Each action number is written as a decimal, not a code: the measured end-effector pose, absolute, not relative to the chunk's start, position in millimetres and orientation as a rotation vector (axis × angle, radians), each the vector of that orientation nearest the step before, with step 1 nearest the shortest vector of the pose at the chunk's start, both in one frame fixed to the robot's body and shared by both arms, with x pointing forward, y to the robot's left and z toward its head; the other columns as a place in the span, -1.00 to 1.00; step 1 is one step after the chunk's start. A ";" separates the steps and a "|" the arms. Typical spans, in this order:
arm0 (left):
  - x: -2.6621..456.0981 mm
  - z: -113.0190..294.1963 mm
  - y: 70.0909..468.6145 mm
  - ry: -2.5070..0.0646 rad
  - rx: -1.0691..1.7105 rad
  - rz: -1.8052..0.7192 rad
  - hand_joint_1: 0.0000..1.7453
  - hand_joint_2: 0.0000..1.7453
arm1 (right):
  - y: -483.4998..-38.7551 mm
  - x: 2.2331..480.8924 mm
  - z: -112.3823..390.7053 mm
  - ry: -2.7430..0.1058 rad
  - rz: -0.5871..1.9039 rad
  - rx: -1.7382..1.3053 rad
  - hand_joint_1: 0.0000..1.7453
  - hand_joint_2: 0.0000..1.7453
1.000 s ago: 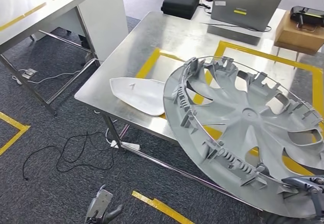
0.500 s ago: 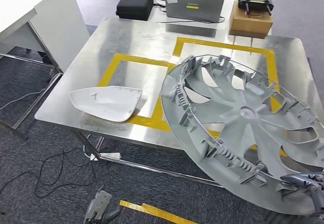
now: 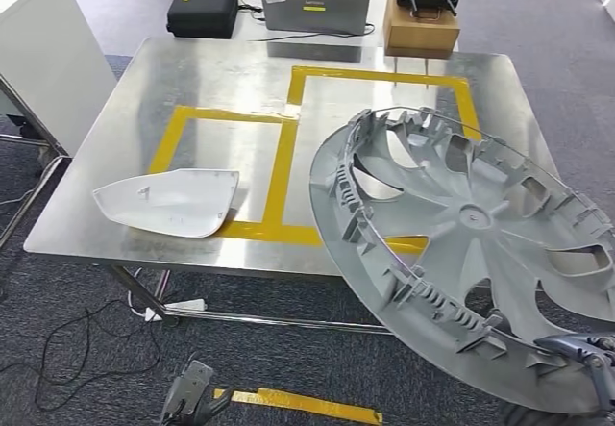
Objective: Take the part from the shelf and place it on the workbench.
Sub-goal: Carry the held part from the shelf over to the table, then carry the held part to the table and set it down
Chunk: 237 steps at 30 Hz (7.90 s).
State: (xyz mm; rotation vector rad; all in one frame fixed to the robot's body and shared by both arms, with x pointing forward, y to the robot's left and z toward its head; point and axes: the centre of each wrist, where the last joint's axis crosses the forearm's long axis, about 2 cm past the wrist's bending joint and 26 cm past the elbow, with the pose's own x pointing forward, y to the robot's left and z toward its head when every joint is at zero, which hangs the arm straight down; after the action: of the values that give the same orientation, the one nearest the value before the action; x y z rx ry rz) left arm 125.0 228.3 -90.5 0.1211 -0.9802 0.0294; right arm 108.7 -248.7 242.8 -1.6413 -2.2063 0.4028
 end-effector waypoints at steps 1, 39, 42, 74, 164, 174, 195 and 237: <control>125.2 -90.5 228.1 -0.980 0.121 0.029 -1.00 1.00 | -248.7 108.8 242.9 -2.207 0.403 -1.641 1.00 1.00; 122.7 -91.5 232.5 -0.988 0.167 0.033 -1.00 1.00 | -249.8 108.1 230.8 -2.156 0.415 -1.603 1.00 1.00; 120.0 -92.3 233.3 -0.982 0.168 0.032 -1.00 1.00 | -249.7 108.2 230.4 -2.155 0.416 -1.602 1.00 1.00; 120.3 -92.4 240.0 -0.918 0.288 0.106 -1.00 1.00 | -248.0 109.5 180.4 -1.965 0.529 -1.477 1.00 1.00; 157.0 -81.6 235.7 -1.010 0.102 -0.005 -1.00 1.00 | -309.5 263.3 109.5 -1.552 1.067 -1.145 1.00 1.00; 157.9 -81.3 235.2 -1.014 0.094 -0.015 -1.00 1.00 | -301.1 261.4 108.6 -1.565 1.099 -1.137 1.00 1.00; 156.5 -81.9 237.3 -1.000 0.122 -0.029 -1.00 -1.00 | -344.1 242.7 98.8 -1.291 0.874 -1.426 -1.00 1.00; 155.1 -82.4 237.5 -1.017 0.125 -0.032 -1.00 -1.00 | -374.8 246.6 102.0 -1.421 0.717 -1.124 -1.00 0.00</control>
State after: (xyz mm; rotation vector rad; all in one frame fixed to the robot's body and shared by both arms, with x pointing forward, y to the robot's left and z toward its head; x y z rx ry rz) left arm 155.1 237.5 -82.4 0.1249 -1.0166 -0.0318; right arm 246.6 -374.8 102.0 -1.1239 -1.4212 0.7173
